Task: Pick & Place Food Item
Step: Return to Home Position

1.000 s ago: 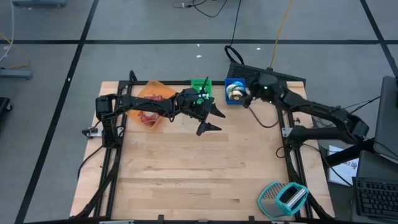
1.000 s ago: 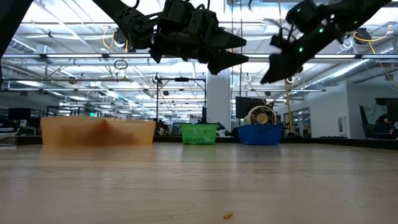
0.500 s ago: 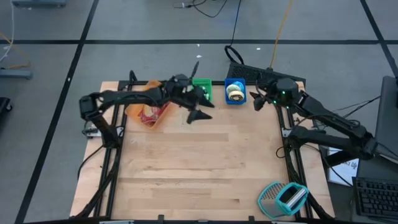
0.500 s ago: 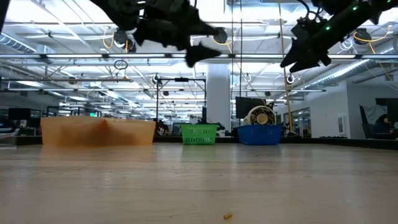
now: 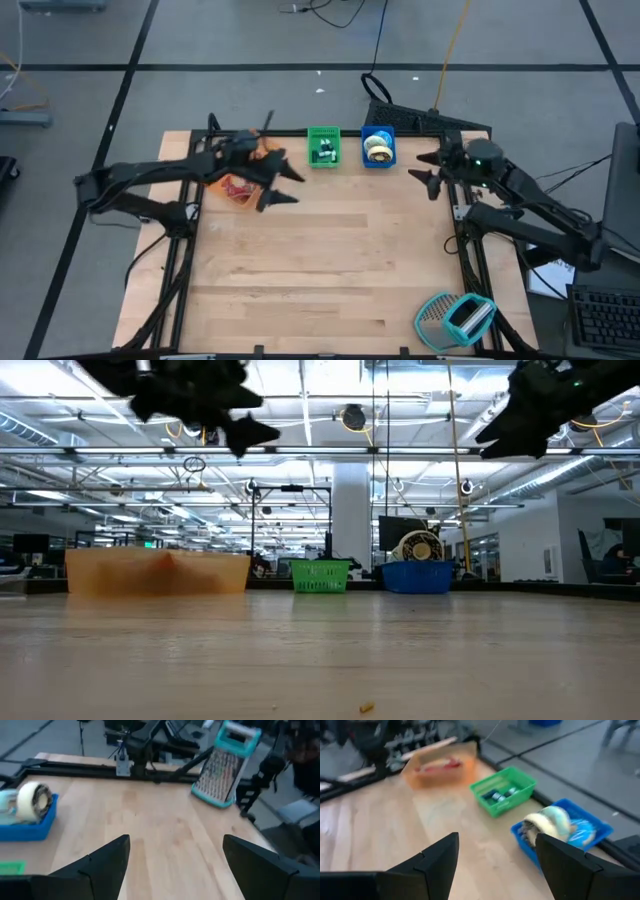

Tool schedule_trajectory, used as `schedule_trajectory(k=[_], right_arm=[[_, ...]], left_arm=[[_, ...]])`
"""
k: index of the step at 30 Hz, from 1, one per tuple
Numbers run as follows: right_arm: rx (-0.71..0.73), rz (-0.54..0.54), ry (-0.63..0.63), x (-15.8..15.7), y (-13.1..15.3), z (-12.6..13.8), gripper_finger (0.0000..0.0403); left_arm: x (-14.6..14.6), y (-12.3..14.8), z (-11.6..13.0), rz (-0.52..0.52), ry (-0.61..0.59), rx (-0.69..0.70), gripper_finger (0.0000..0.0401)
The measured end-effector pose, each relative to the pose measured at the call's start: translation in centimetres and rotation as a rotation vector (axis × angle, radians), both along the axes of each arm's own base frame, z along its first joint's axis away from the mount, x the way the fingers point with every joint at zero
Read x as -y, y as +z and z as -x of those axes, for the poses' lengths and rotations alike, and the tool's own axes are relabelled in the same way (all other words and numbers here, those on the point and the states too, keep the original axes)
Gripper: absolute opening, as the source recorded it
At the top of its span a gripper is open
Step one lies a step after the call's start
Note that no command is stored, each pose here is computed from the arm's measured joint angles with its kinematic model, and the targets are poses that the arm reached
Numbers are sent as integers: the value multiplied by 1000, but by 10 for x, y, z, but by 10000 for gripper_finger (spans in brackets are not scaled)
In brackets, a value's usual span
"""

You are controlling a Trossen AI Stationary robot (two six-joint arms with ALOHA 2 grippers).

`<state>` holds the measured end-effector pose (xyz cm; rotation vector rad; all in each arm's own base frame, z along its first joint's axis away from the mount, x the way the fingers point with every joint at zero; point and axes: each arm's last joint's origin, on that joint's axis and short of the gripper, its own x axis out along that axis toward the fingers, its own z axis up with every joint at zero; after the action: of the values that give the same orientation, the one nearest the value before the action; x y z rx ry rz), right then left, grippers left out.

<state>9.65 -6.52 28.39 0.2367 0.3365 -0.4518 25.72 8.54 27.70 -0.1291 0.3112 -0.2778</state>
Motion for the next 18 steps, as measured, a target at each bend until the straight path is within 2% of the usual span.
schedule_trajectory(k=[3, 7, 10, 18], right_arm=[[44, 33, -46, -7, 0, 11, 250], [108, 52, -45, -15, 1, 22, 251], [118, 54, -46, -20, -3, 28, 253], [182, 59, -55, -27, -20, 37, 253]], left_arm=[[11, -10, 28, -37, 19, 31, 319], [23, -15, 62, -52, 99, 116, 315], [32, -21, 85, -80, 116, 184, 318], [48, -44, 125, -59, 138, 342, 320]])
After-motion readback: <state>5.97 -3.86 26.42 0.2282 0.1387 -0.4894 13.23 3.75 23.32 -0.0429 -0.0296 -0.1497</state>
